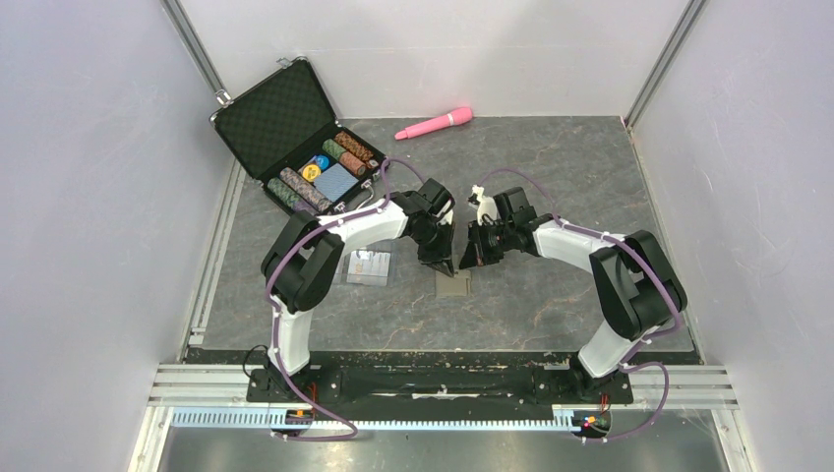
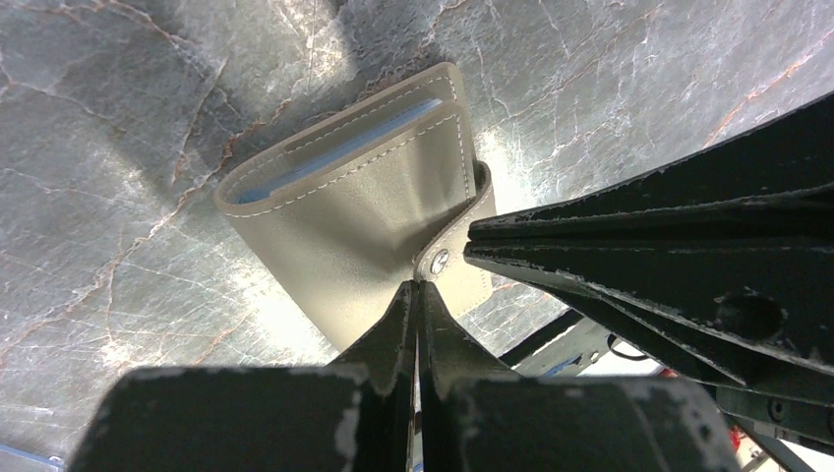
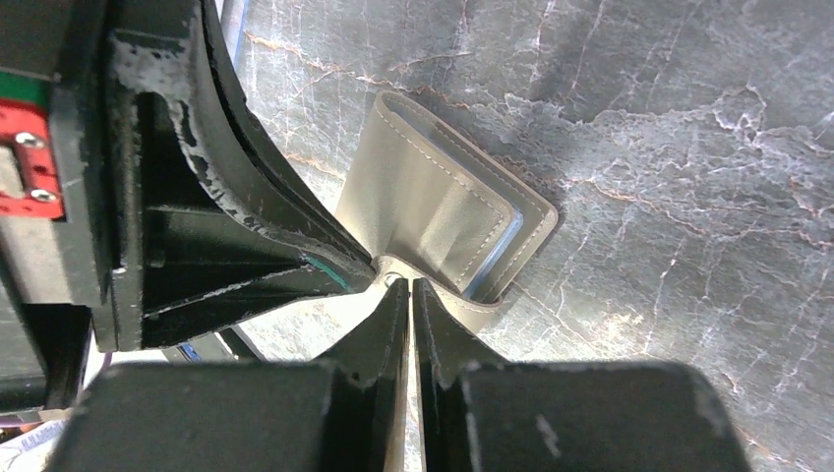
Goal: Put the credit cards into the card holder
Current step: Close the card holder at the center of the board.
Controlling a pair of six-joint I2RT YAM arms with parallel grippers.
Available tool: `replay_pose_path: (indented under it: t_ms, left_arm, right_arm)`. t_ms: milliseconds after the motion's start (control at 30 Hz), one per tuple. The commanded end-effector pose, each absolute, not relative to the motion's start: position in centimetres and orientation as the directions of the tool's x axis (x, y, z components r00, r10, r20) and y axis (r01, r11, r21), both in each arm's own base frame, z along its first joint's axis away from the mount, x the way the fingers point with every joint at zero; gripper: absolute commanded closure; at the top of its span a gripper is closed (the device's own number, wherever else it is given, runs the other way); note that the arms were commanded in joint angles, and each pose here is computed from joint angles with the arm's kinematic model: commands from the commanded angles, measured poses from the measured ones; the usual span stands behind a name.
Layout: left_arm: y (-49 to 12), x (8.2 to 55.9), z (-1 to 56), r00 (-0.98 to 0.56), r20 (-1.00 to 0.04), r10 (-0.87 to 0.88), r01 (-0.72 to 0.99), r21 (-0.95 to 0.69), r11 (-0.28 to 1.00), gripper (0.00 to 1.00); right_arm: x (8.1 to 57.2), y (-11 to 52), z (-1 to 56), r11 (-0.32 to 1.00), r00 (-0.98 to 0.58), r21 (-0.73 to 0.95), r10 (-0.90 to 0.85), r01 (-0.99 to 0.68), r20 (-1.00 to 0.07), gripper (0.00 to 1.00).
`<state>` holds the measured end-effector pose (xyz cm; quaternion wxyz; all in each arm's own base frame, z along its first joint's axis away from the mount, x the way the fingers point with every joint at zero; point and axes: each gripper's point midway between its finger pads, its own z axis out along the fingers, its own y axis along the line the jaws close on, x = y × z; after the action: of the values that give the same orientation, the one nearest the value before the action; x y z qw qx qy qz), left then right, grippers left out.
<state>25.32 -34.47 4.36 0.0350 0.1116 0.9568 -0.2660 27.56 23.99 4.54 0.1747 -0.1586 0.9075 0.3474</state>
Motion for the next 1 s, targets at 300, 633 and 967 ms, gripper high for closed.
replay_pose_path:
  t_ms: [300, 633, 967]
  left_arm:
    - [-34.1, 26.1, 3.8, -0.969, -0.160, 0.188, 0.242, -0.461, 0.854, 0.98]
    - [-33.4, 25.6, 2.3, -0.971, -0.126, 0.201, 0.236, -0.429, 0.872, 0.98]
    - [-34.6, 26.2, 4.8, -0.965, -0.172, 0.199, 0.259, -0.478, 0.840, 0.98]
  right_arm:
    - [27.4, 24.7, 3.4, 0.683, -0.893, 0.602, -0.175, -0.414, -0.415, 0.94]
    - [27.1, 25.2, 2.4, 0.684, -0.898, 0.602, -0.197, -0.413, -0.392, 0.95]
    - [28.3, 25.6, 5.0, 0.672, -0.871, 0.592, -0.173, -0.445, -0.459, 0.93]
